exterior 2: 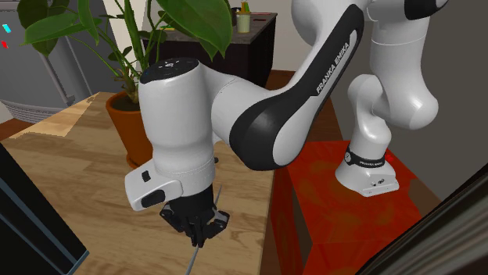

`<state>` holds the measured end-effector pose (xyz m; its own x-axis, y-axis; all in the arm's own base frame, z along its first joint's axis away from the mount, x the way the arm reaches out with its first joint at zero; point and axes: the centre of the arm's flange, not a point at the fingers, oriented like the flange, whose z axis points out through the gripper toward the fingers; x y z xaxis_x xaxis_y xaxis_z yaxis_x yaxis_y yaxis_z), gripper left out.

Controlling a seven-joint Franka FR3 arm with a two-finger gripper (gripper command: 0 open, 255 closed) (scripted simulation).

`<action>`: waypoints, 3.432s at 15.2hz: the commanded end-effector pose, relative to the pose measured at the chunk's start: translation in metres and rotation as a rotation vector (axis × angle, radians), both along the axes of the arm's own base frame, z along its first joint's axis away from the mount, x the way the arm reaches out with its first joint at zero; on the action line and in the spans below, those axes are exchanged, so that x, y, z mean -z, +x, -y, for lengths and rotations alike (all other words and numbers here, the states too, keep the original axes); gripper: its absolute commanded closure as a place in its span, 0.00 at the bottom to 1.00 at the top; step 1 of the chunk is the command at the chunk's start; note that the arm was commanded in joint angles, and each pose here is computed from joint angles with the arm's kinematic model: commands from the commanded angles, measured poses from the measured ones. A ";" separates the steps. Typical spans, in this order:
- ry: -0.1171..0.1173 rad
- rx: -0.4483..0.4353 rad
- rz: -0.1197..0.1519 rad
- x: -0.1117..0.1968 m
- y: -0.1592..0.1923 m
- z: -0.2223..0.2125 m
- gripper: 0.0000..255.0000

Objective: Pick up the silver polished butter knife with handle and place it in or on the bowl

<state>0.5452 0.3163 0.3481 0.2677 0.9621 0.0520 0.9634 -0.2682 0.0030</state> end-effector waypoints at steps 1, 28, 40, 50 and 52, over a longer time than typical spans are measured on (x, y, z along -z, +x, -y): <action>0.000 0.000 0.000 0.000 0.000 0.000 1.00; 0.000 0.000 0.000 -0.132 0.000 0.000 1.00; 0.000 0.000 0.000 -0.169 -0.020 0.063 1.00; 0.000 0.000 0.000 -0.177 -0.061 0.188 1.00; 0.000 0.000 0.000 -0.178 -0.069 0.213 1.00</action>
<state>0.4804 0.1156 0.5263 0.2692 0.9617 0.0518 0.9629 -0.2698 0.0036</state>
